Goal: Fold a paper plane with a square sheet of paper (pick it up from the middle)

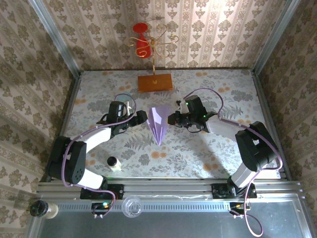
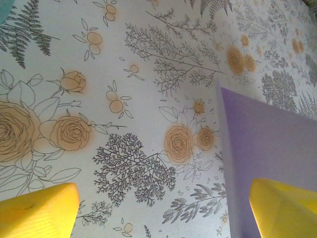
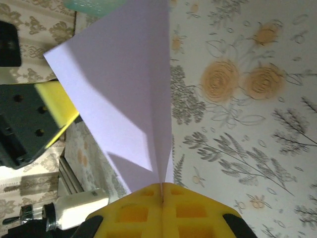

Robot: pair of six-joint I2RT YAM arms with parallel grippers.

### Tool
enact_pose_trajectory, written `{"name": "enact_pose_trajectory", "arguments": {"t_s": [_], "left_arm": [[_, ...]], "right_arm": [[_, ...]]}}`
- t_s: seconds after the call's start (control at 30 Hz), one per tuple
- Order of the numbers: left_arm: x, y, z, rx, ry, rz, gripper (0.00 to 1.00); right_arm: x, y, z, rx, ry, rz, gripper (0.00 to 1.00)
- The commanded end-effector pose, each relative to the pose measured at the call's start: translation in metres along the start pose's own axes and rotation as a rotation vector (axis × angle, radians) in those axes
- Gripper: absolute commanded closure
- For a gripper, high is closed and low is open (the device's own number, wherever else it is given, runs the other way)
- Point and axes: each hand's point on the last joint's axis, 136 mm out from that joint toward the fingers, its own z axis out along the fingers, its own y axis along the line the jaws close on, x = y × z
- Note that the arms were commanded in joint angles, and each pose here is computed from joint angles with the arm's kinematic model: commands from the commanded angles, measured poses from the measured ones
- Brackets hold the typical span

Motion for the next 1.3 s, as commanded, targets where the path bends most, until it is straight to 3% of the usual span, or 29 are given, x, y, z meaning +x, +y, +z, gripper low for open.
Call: {"name": "enact_pose_trajectory", "arguments": {"t_s": [0.0, 0.27, 0.67, 0.97, 1.27], "left_arm": [[-0.001, -0.011, 0.004, 0.020, -0.002, 0.006, 0.11], [0.025, -0.030, 0.027, 0.073, 0.093, 0.008, 0.15], [0.052, -0.071, 0.060, 0.171, 0.207, 0.039, 0.22], [0.058, -0.078, 0.084, 0.203, 0.259, 0.011, 0.58], [0.057, -0.078, 0.100, 0.201, 0.280, 0.001, 0.84]], "right_arm": [[0.003, -0.011, 0.003, -0.007, 0.014, 0.028, 0.99], [0.013, -0.068, 0.004, 0.092, 0.036, 0.131, 0.98], [0.019, -0.100, -0.005, 0.198, 0.039, 0.172, 0.98], [0.019, -0.105, -0.005, 0.203, 0.036, 0.186, 0.98], [0.016, -0.103, -0.008, 0.198, 0.026, 0.192, 0.99]]}}
